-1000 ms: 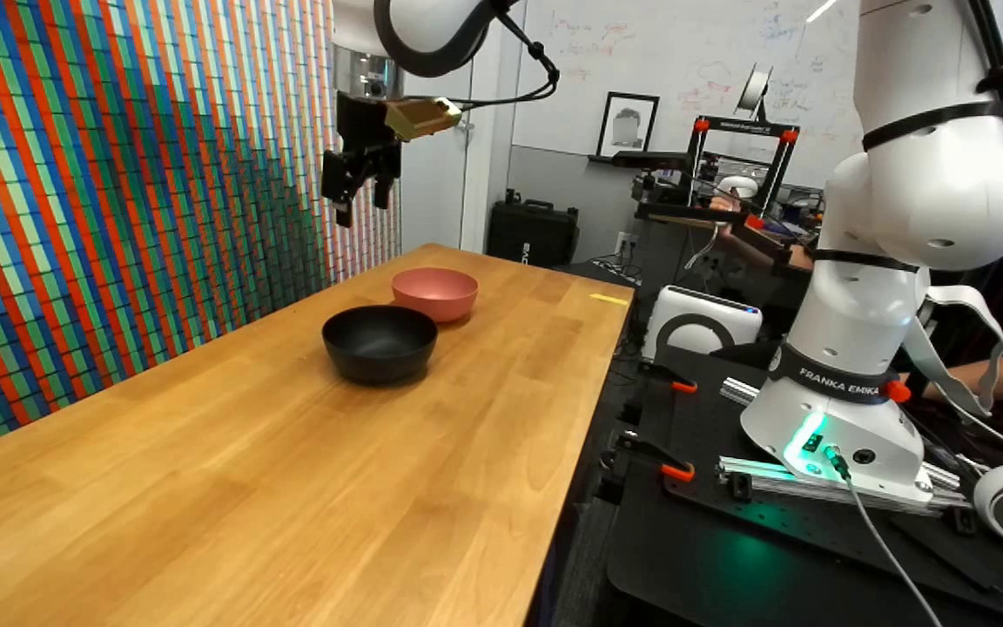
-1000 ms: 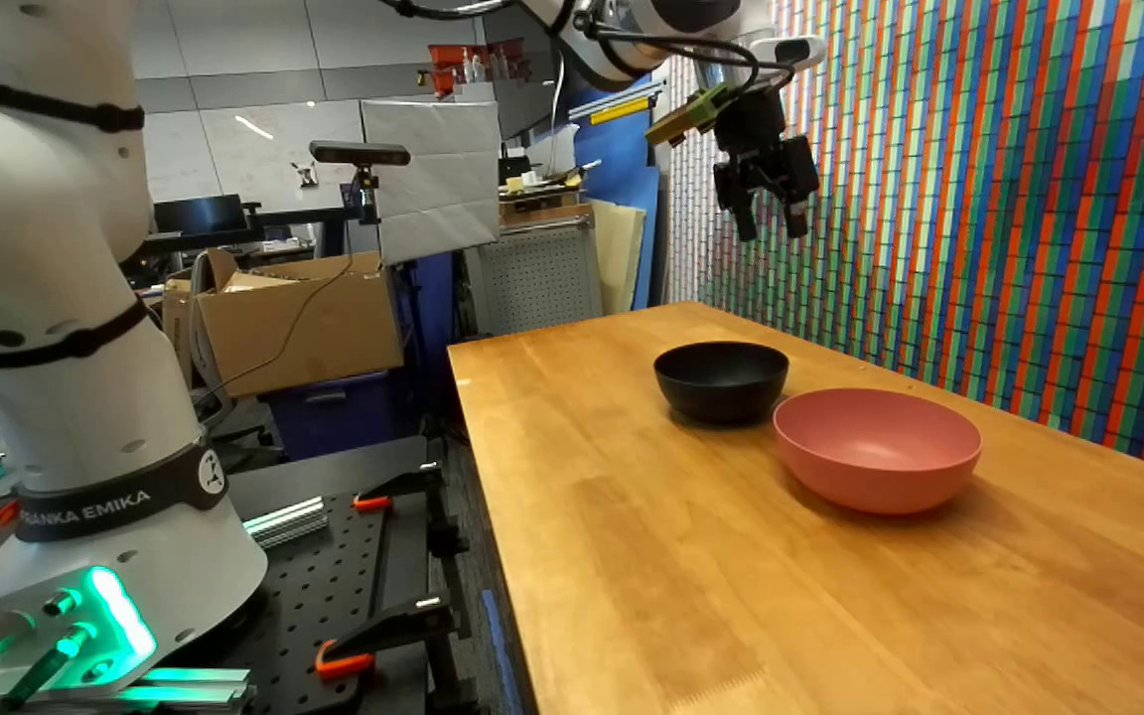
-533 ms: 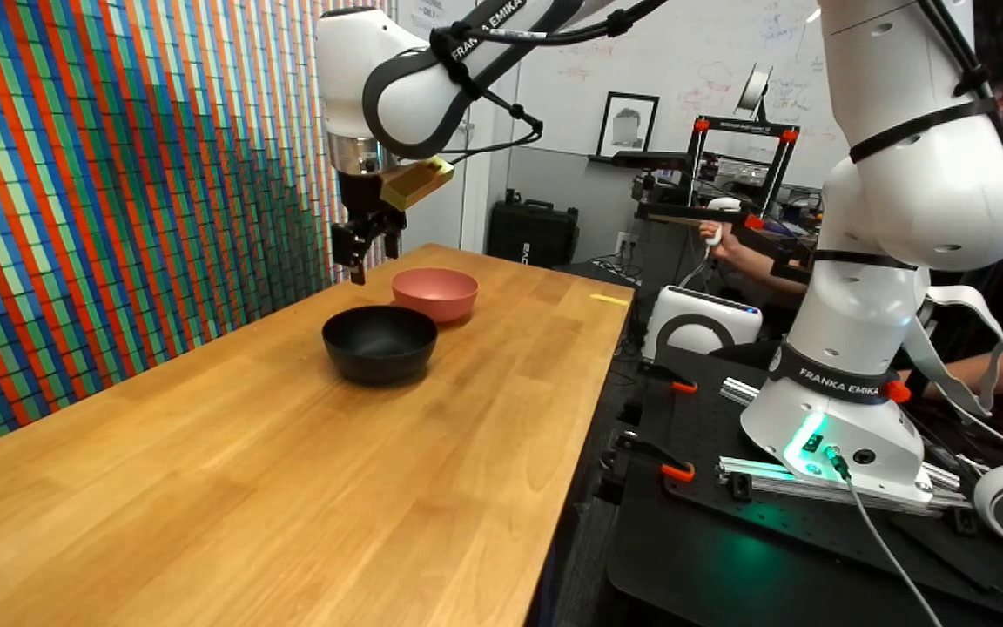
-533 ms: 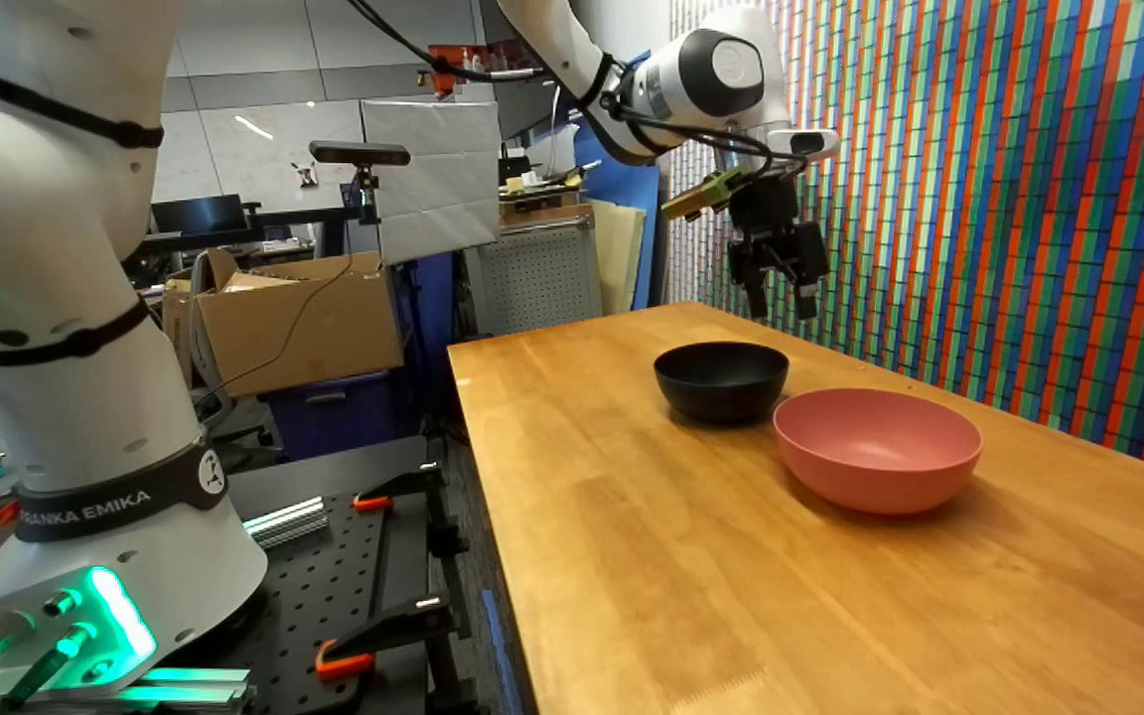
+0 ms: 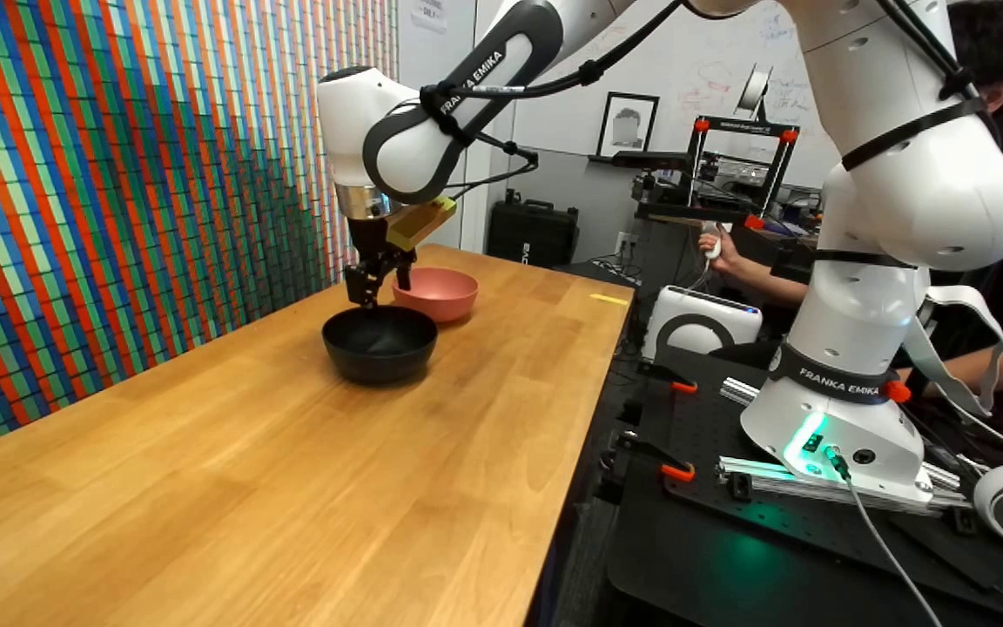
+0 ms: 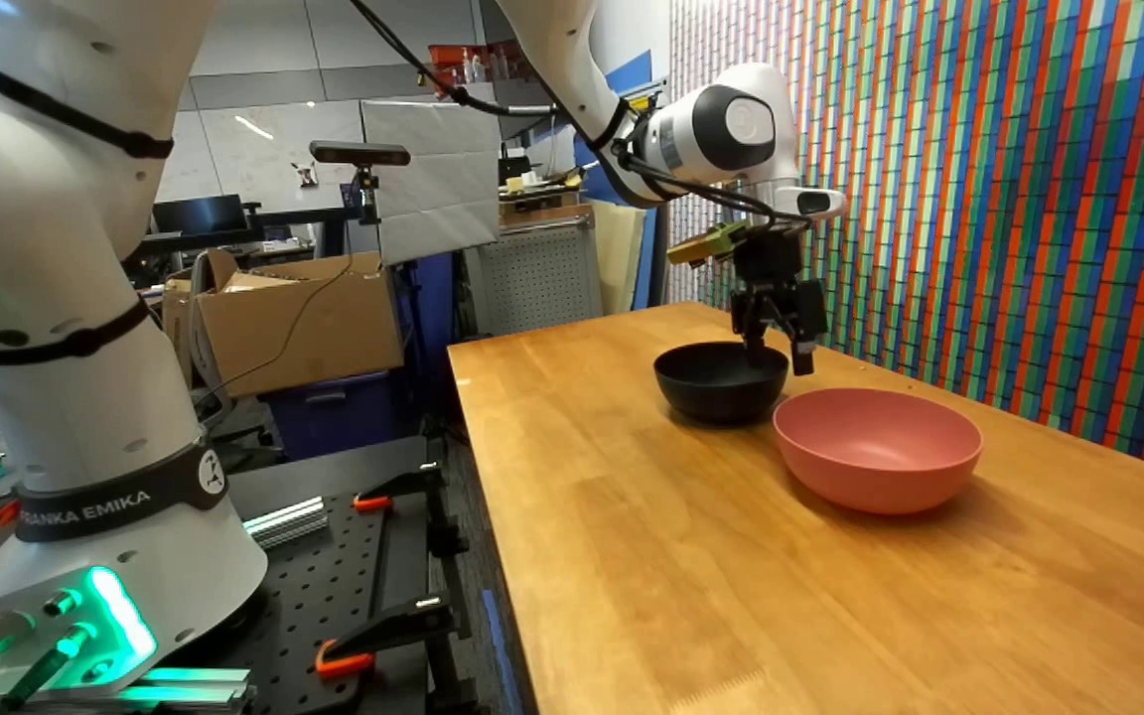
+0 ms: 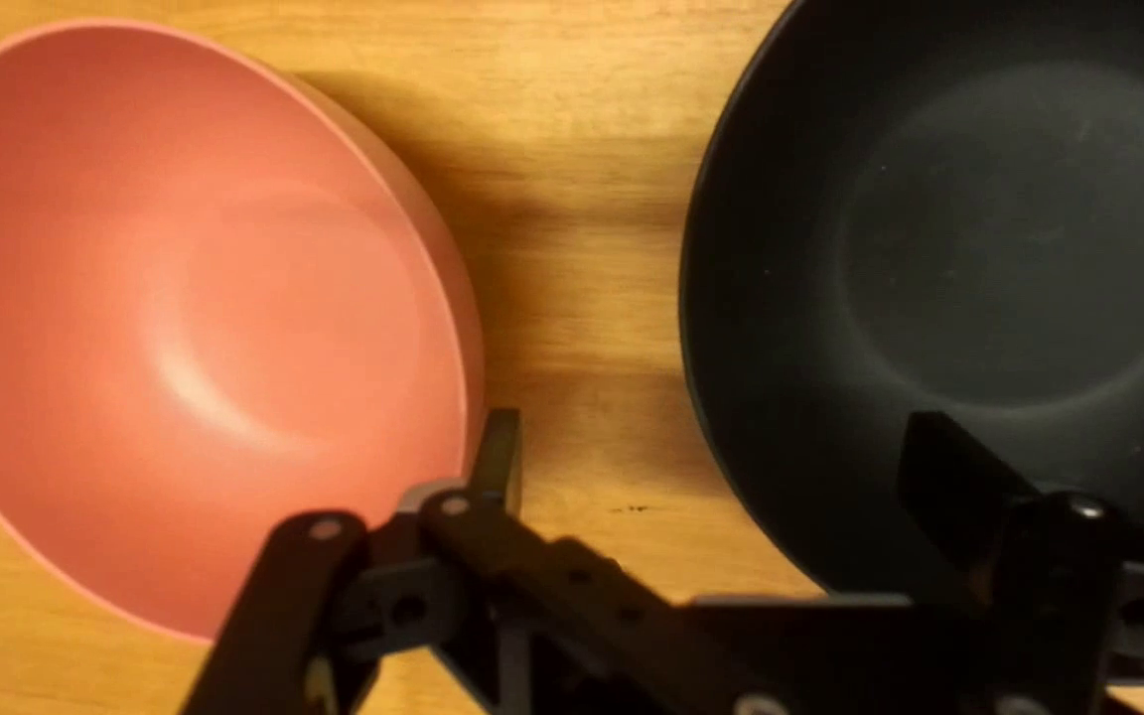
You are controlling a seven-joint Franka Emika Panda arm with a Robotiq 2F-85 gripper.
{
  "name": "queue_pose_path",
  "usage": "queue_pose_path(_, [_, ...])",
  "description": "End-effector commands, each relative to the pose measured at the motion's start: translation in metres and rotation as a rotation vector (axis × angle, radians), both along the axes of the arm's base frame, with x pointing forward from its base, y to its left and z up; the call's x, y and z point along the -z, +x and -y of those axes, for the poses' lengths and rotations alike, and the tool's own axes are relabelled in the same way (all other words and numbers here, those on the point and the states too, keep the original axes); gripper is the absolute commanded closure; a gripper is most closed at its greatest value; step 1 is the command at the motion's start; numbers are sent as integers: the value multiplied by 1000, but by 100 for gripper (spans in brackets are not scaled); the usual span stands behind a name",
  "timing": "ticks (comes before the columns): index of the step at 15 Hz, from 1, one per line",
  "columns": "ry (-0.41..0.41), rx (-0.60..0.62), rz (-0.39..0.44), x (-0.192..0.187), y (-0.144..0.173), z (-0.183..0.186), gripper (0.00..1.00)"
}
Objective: Put the left bowl in the right bowl
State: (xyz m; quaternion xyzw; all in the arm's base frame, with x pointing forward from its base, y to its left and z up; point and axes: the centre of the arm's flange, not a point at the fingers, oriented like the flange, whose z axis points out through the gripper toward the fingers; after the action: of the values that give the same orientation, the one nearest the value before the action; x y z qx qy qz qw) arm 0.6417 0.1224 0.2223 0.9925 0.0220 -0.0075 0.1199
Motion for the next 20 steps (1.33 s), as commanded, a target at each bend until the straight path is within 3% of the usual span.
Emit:
queue_pose_path(1, [-5,22,-4,10,10,5,32])
queue_pose_path(9, [23,47,-46,24,11,11,96])
queue_pose_path(11, [34,58,-47,20,13,14,100])
queue_pose_path(15, [42,54,-27,-1,25,18,97])
queue_pose_path(20, [26,53,47,-55,61,34,100])
